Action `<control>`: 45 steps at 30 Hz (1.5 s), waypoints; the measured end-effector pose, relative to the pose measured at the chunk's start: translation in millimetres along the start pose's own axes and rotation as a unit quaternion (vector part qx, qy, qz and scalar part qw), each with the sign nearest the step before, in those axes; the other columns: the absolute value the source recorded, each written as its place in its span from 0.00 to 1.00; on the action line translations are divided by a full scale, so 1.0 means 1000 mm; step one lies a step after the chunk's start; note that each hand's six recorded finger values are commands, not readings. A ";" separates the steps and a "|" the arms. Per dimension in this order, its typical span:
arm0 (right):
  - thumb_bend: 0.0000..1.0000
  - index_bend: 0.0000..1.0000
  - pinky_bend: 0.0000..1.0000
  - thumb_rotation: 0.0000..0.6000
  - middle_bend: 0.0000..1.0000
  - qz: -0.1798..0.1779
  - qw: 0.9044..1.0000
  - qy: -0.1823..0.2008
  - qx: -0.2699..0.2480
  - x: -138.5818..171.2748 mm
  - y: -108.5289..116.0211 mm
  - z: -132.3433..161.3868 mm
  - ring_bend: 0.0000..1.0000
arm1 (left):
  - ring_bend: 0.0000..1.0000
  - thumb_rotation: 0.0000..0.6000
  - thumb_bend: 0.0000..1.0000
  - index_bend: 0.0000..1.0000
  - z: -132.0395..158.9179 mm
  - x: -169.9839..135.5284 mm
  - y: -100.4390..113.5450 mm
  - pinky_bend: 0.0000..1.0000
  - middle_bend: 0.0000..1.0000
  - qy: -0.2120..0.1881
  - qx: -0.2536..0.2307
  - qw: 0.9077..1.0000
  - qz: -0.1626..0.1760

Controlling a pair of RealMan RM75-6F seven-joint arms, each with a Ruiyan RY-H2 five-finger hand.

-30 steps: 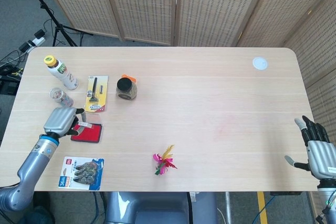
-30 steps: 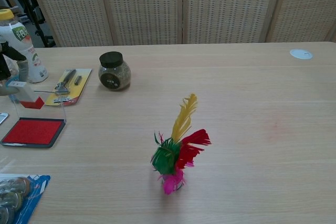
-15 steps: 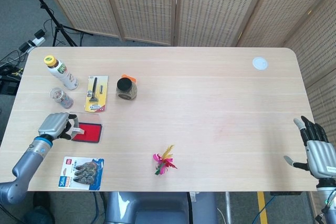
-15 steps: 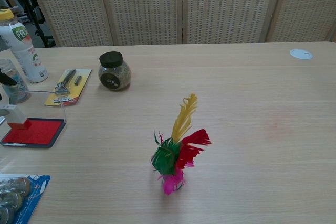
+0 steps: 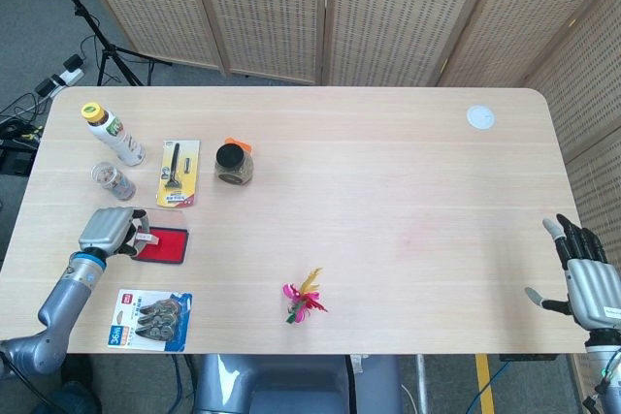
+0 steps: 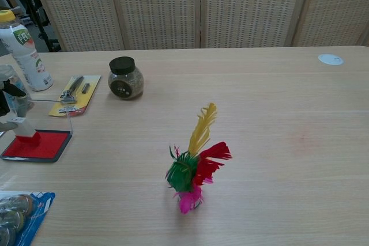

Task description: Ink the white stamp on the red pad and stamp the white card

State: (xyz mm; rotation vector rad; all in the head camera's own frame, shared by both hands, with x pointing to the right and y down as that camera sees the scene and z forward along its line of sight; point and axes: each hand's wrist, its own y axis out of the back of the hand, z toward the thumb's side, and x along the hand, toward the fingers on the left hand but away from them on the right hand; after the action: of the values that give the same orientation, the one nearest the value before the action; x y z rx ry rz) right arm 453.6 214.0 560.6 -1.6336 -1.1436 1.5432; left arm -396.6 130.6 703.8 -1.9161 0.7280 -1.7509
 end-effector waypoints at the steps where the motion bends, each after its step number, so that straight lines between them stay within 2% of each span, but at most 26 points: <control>1: 0.00 0.00 0.00 1.00 0.00 0.000 1.000 0.000 0.000 0.000 0.000 0.000 0.00 | 1.00 1.00 0.37 0.59 0.000 0.001 -0.001 0.97 1.00 0.000 0.001 1.000 -0.001; 22: 0.00 0.00 0.00 1.00 0.00 0.000 1.000 -0.001 -0.001 0.000 0.001 -0.001 0.00 | 1.00 1.00 0.37 0.60 -0.001 0.015 -0.023 0.97 1.00 0.013 0.002 1.000 -0.023; 28: 0.00 0.00 0.00 1.00 0.00 0.000 1.000 -0.001 -0.002 0.000 0.001 -0.001 0.00 | 1.00 1.00 0.37 0.60 0.001 0.015 -0.024 0.97 1.00 0.012 0.003 1.000 -0.023; 36: 0.00 0.00 0.00 1.00 0.00 0.000 1.000 -0.001 -0.002 0.000 0.001 -0.001 0.00 | 1.00 1.00 0.37 0.60 -0.001 0.009 -0.010 0.97 1.00 0.011 -0.001 1.000 -0.007; 45: 0.00 0.00 0.00 1.00 0.00 0.001 1.000 0.000 -0.001 0.000 0.000 -0.001 0.00 | 1.00 1.00 0.37 0.60 -0.018 -0.016 0.021 0.97 1.00 0.014 0.007 1.000 0.011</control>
State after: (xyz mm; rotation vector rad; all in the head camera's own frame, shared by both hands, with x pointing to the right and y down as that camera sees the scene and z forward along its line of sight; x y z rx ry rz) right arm 454.2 214.3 560.2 -1.6366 -1.1456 1.5432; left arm -417.2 125.6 680.2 -1.8695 0.7425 -1.7685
